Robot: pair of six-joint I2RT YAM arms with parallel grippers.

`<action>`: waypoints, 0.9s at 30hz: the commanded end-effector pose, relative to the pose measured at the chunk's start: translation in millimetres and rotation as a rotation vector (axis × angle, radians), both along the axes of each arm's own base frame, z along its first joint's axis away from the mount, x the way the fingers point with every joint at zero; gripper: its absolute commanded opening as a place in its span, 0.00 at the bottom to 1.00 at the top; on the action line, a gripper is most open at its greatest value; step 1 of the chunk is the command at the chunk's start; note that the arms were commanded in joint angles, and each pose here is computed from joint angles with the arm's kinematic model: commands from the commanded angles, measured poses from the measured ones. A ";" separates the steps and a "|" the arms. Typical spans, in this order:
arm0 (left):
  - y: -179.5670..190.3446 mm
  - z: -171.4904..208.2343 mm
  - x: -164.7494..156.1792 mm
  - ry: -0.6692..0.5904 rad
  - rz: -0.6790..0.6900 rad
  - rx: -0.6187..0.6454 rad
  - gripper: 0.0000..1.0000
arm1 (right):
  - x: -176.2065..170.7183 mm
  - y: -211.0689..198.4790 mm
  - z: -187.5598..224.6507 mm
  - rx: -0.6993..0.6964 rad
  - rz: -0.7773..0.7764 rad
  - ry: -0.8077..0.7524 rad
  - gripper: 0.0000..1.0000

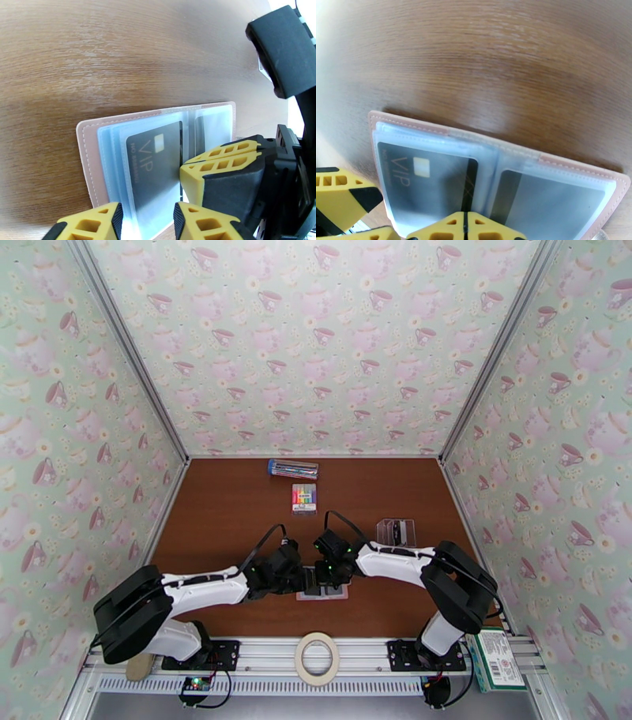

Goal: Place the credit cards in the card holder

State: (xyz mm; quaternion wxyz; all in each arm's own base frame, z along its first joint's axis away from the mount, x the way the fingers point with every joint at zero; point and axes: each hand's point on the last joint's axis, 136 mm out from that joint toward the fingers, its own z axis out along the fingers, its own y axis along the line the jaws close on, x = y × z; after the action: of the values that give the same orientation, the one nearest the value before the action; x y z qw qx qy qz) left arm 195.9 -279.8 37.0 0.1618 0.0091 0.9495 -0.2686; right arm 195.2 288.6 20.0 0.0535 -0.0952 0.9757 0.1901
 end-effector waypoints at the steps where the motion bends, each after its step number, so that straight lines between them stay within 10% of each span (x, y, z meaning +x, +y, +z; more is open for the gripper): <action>1: -6.3 2.2 2.3 0.008 -0.002 -0.019 0.42 | -2.7 0.9 -6.4 -0.014 0.010 0.011 0.08; 27: -26.3 15.9 1.0 -0.021 -0.065 -0.094 0.41 | -1.0 3.7 -2.1 -0.002 0.011 0.005 0.09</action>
State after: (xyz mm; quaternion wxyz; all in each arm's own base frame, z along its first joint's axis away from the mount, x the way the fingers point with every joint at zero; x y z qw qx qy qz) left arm 195.3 -290.7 40.4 0.1583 0.0179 0.9430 -0.2920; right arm 195.2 288.7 20.0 0.0533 -0.0950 0.9757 0.1902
